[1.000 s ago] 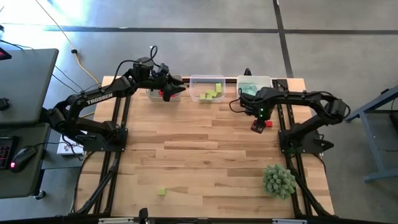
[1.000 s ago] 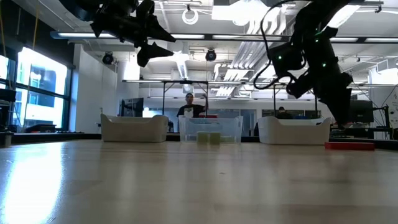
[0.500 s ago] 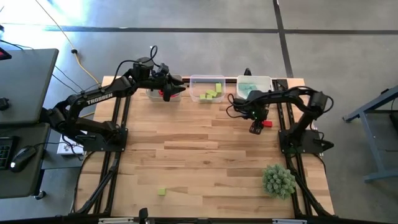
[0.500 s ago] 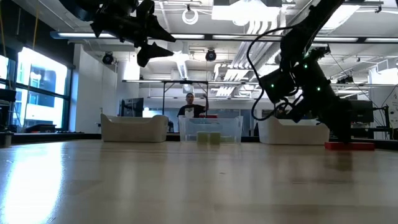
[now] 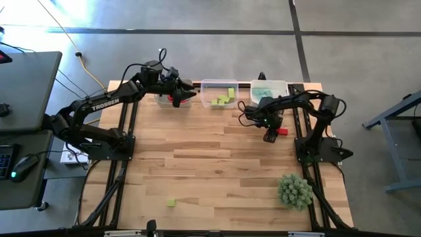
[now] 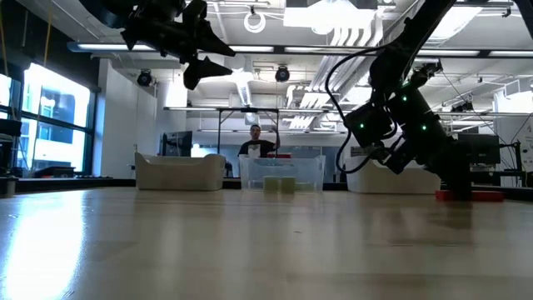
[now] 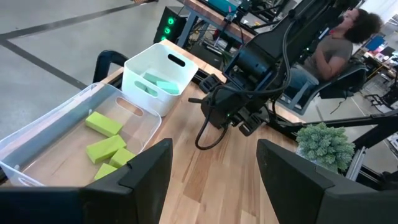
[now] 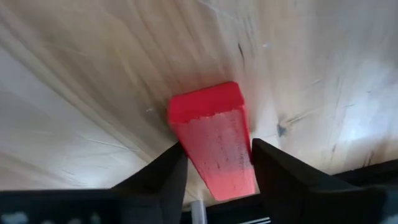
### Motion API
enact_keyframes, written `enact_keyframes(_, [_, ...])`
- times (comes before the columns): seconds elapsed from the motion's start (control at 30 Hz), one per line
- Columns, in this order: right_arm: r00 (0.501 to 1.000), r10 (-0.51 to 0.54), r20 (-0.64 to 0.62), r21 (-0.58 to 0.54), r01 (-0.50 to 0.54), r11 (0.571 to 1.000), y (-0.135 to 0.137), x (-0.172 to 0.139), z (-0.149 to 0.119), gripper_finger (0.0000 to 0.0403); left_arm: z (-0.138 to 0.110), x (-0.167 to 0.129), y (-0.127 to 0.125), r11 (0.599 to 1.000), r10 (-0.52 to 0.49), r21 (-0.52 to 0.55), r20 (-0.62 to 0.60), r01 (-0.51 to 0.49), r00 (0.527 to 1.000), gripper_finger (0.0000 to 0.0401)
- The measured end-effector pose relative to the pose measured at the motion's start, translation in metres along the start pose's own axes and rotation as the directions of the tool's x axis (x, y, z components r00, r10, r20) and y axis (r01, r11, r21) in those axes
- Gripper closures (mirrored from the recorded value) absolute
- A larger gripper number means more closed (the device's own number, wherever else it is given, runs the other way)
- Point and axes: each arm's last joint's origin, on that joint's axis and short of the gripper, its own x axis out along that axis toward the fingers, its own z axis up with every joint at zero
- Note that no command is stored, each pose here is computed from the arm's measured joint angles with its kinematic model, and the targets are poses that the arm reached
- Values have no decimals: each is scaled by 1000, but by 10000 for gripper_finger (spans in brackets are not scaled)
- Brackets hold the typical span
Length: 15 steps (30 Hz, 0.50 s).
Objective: Sort & place blocks by color
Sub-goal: Put the red block into the gray bin
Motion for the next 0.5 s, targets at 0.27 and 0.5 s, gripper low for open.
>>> enact_keyframes(0.27, [1000, 23, 6, 20, -23, 1000, 1, 0, 0, 308, 0, 0, 0, 1000, 0, 0, 0, 0, 1000, 178])
enact_keyframes(0.5, [999, 35, -1, 43, -35, 998, 2, -5, 2, 308, 0, 0, 0, 1000, 0, 0, 0, 0, 1000, 178])
